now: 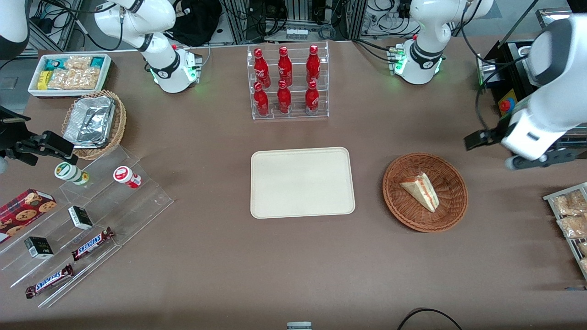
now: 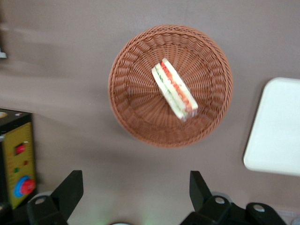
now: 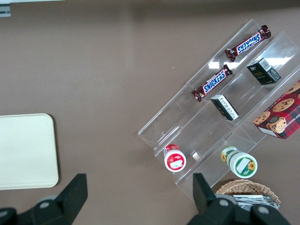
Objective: Place sandwich from basket to tray
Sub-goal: 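Move the left gripper over the wrapped sandwich in the wicker basket, then lower the left gripper and grasp the sandwich by its wrapper edge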
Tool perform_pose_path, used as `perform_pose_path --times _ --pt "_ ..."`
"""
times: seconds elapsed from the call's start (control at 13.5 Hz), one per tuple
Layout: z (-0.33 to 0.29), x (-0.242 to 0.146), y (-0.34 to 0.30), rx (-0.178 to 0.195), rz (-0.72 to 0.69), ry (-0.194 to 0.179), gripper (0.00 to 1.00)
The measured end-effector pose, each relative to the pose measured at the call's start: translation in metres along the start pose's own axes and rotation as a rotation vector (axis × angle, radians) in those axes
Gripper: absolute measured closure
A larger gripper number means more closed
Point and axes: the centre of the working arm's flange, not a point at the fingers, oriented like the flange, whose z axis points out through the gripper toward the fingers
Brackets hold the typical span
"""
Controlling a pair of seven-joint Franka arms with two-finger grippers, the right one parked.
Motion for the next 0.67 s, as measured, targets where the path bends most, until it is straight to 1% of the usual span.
perform_pose_path --times 0.22,0.44,0.52,0.67 --pt "0.047 -0.002 0.027 -0.022 -0.169 0.064 0.00" --pt "0.100 -0.010 0.030 -0.062 -0.358 0.123 0.00" --pt "0.116 -0.013 0.031 -0.074 -0.411 0.135 0.00" --pt "0.135 -0.020 0.038 -0.080 -0.488 0.129 0.00"
